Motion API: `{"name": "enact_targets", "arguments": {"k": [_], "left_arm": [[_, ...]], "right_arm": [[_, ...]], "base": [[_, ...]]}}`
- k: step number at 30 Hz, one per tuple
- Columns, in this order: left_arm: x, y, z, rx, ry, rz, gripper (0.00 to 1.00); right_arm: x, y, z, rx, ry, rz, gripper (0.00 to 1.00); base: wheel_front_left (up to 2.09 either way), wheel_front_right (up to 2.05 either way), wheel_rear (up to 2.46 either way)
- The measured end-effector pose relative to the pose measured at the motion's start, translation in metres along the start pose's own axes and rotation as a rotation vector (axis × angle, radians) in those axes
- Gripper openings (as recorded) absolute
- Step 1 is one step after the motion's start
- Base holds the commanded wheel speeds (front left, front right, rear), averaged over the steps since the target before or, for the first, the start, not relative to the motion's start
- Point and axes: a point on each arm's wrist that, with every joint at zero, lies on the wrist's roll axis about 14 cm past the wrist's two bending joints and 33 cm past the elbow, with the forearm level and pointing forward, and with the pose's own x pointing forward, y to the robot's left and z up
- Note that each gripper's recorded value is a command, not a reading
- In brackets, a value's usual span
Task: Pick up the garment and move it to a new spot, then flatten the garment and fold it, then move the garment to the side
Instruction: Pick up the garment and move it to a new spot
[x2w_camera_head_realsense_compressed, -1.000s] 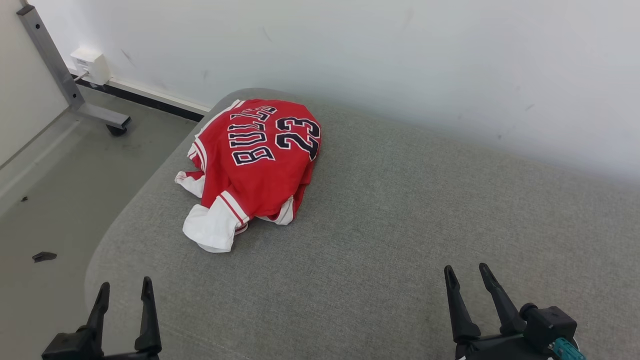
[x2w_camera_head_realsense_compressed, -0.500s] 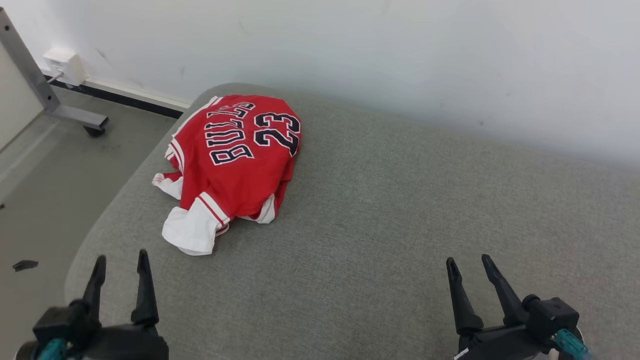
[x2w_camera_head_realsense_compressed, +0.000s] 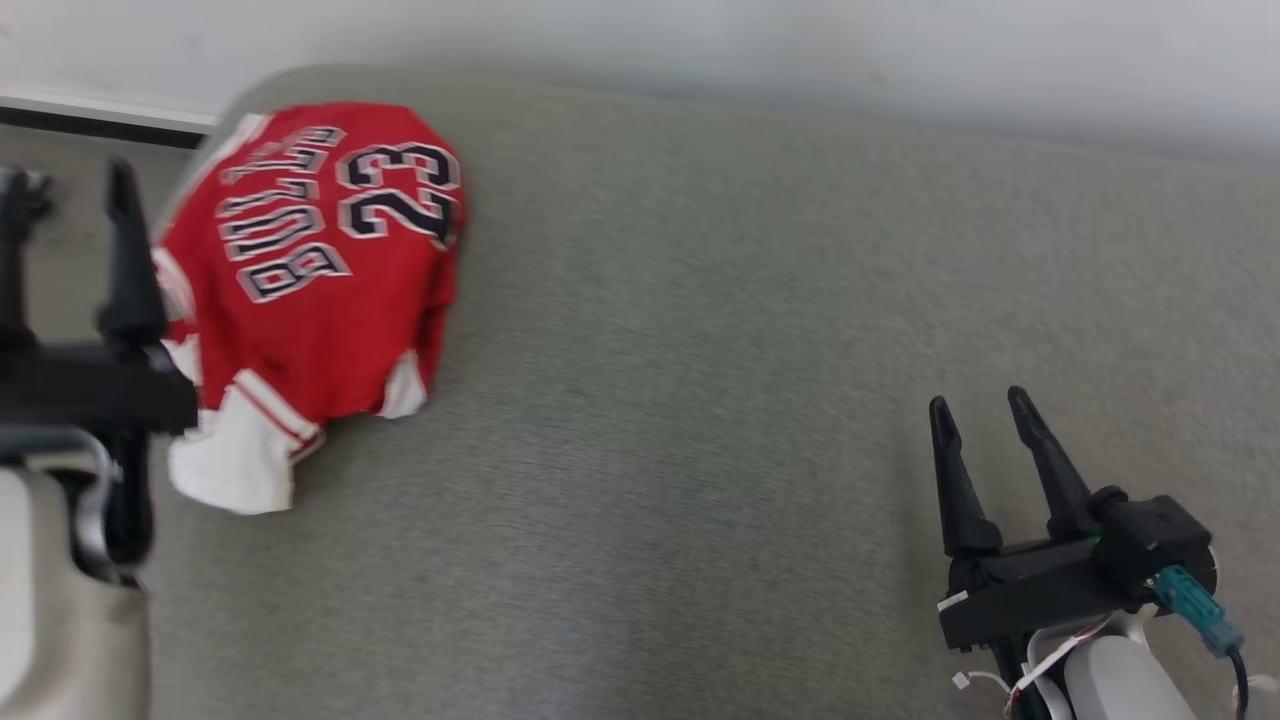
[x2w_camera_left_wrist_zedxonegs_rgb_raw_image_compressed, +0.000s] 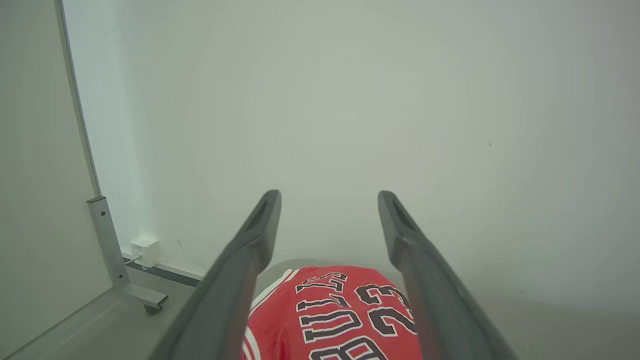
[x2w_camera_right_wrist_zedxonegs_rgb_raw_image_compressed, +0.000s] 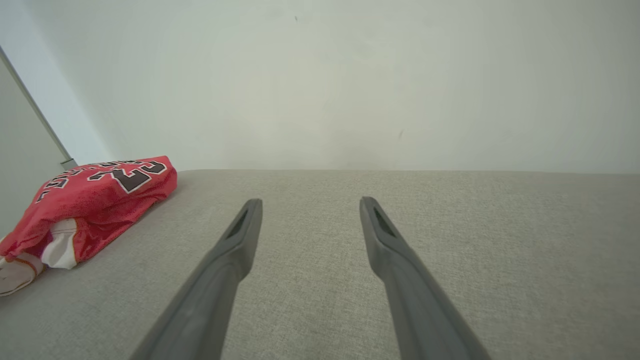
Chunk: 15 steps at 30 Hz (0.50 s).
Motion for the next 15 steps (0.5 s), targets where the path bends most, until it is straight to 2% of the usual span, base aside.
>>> {"name": "enact_targets", "arguments": {"k": [7,11,15], "left_arm": [[0.067,-0.026,-0.021,-0.002,0.056,-0.062,1.0],[0.082,-0.036,-0.053,-0.013,0.154,-0.075,1.0],[0.09,-0.04,-0.102,0.006,0.319,-0.078,1.0]], "right_arm": [[-0.017,-0.057,-0.008,-0.025,0.015,-0.152,1.0],[-0.026,-0.077,-0.011,-0.04,0.026,-0.208,1.0],[-0.038,-0.096,-0.014,-0.051,0.041,-0.264,1.0]], "base": [[0.0,0.0,0.0],[0.0,0.0,0.0],[0.0,0.0,0.0]]}}
